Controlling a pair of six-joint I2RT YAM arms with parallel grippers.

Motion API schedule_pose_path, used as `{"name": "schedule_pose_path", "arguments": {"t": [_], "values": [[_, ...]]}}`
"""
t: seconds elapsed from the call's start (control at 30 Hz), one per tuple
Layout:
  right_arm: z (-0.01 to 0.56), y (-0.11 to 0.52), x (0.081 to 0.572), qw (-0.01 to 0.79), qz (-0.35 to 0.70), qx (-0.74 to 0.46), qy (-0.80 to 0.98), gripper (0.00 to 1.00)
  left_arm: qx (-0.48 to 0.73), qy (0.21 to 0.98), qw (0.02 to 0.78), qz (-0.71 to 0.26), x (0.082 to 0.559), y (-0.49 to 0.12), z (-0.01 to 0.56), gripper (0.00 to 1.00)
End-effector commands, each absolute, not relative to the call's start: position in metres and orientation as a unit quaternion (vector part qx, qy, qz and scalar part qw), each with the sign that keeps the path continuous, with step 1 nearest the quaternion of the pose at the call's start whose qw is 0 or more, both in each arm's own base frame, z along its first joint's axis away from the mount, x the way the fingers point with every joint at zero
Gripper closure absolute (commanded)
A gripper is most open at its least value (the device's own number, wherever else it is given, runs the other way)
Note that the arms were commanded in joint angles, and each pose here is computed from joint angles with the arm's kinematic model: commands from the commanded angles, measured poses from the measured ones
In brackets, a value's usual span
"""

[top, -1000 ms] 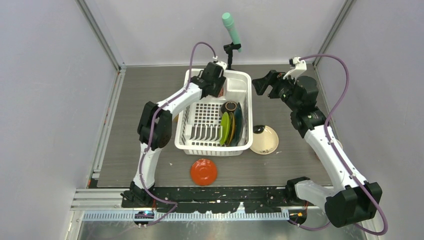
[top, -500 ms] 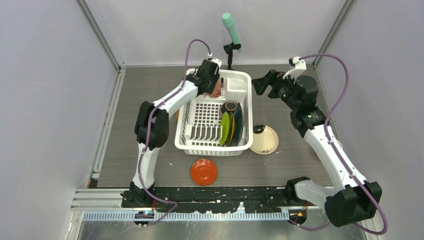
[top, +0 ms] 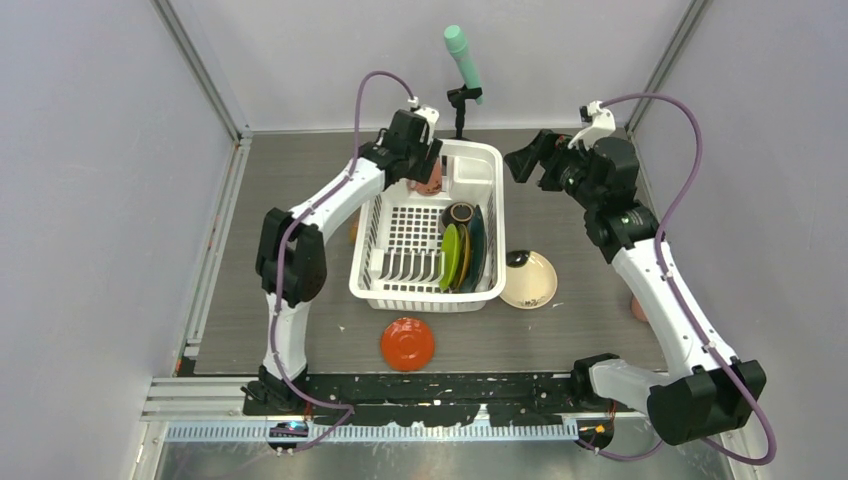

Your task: Load the mixed dishes into the dish rack

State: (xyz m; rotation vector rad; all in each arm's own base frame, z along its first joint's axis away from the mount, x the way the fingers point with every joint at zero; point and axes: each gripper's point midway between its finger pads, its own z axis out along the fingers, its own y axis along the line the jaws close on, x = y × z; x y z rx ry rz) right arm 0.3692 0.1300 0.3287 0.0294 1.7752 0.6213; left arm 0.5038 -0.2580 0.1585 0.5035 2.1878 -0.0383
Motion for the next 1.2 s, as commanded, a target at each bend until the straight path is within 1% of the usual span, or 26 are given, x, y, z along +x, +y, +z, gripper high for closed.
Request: {"name": "schedule_pose_path", "arguments": {"t": [0.0,0.03,0.17,0.2,0.23,0.27,0.3,0.33,0.37,0.4,0.43,0.47,0.5,0.57,0.67,0.73,0.8,0.83,0.87,0.9,0.97,1.03,1.07,1.1,1.13,1.17], "values": [[0.339,0.107,0.361,0.564,0.234,0.089,0.787,0.02,0.186,0.855,0.477,-0.079,0.479,-0.268,0.233,0.30],[0.338,0.103,0.359,0.553,0.233,0.117,0.791,0.01,0.185,0.857,0.474,-0.083,0.473,-0.268,0.237,0.29],[0.323,0.065,0.337,0.502,0.159,0.245,0.814,0.00,0.151,0.868,0.458,-0.117,0.444,-0.264,0.257,0.27],[0.319,0.048,0.326,0.489,0.115,0.278,0.819,0.00,0.141,0.872,0.451,-0.127,0.436,-0.263,0.262,0.26],[0.317,0.040,0.319,0.480,0.099,0.305,0.817,0.00,0.132,0.877,0.442,-0.137,0.427,-0.261,0.265,0.26],[0.314,0.021,0.305,0.469,0.050,0.332,0.817,0.00,0.120,0.881,0.433,-0.144,0.417,-0.258,0.267,0.25],[0.314,0.012,0.298,0.466,0.034,0.358,0.809,0.00,0.114,0.885,0.426,-0.149,0.408,-0.254,0.270,0.23],[0.314,-0.005,0.283,0.464,-0.006,0.379,0.800,0.00,0.111,0.888,0.419,-0.153,0.397,-0.249,0.274,0.18],[0.314,-0.011,0.274,0.464,-0.012,0.400,0.790,0.00,0.108,0.892,0.409,-0.159,0.387,-0.245,0.274,0.12],[0.315,-0.012,0.270,0.469,-0.010,0.405,0.785,0.00,0.102,0.895,0.398,-0.171,0.378,-0.241,0.275,0.08],[0.315,-0.007,0.265,0.472,0.016,0.410,0.781,0.00,0.091,0.898,0.388,-0.187,0.370,-0.237,0.274,0.07],[0.315,-0.003,0.264,0.473,0.033,0.411,0.779,0.00,0.080,0.899,0.372,-0.215,0.360,-0.236,0.273,0.04],[0.315,0.008,0.262,0.476,0.073,0.406,0.776,0.00,0.072,0.896,0.364,-0.245,0.352,-0.235,0.275,0.03],[0.313,0.022,0.259,0.479,0.119,0.387,0.778,0.00,0.039,0.883,0.353,-0.306,0.341,-0.228,0.280,0.04],[0.308,0.029,0.253,0.479,0.135,0.361,0.789,0.00,0.006,0.874,0.334,-0.354,0.315,-0.218,0.284,0.04],[0.301,0.028,0.244,0.466,0.128,0.364,0.796,0.00,0.015,0.871,0.332,-0.362,0.295,-0.213,0.291,0.04],[0.302,0.025,0.238,0.471,0.127,0.365,0.793,0.00,0.027,0.875,0.325,-0.358,0.277,-0.206,0.293,0.04],[0.303,0.033,0.236,0.469,0.145,0.345,0.800,0.00,0.032,0.879,0.322,-0.350,0.269,-0.202,0.292,0.04],[0.307,0.043,0.233,0.478,0.165,0.294,0.811,0.00,0.038,0.882,0.323,-0.341,0.262,-0.196,0.292,0.03],[0.309,0.045,0.232,0.485,0.167,0.275,0.813,0.00,0.041,0.887,0.322,-0.328,0.256,-0.190,0.289,0.03],[0.311,0.038,0.227,0.497,0.160,0.289,0.803,0.00,0.043,0.897,0.328,-0.294,0.246,-0.174,0.284,0.03],[0.305,0.018,0.220,0.493,0.113,0.330,0.797,0.01,0.047,0.901,0.337,-0.267,0.237,-0.161,0.281,0.03],[0.299,0.001,0.214,0.484,0.065,0.354,0.798,0.02,0.046,0.901,0.344,-0.259,0.234,-0.156,0.279,0.03],[0.290,-0.007,0.214,0.464,0.035,0.378,0.800,0.02,0.044,0.901,0.350,-0.253,0.230,-0.151,0.277,0.03],[0.286,-0.026,0.202,0.451,-0.024,0.397,0.799,0.02,0.039,0.901,0.355,-0.247,0.225,-0.146,0.272,0.03],[0.276,-0.032,0.204,0.429,-0.058,0.412,0.802,0.02,0.029,0.902,0.359,-0.236,0.223,-0.141,0.268,0.03]]}}
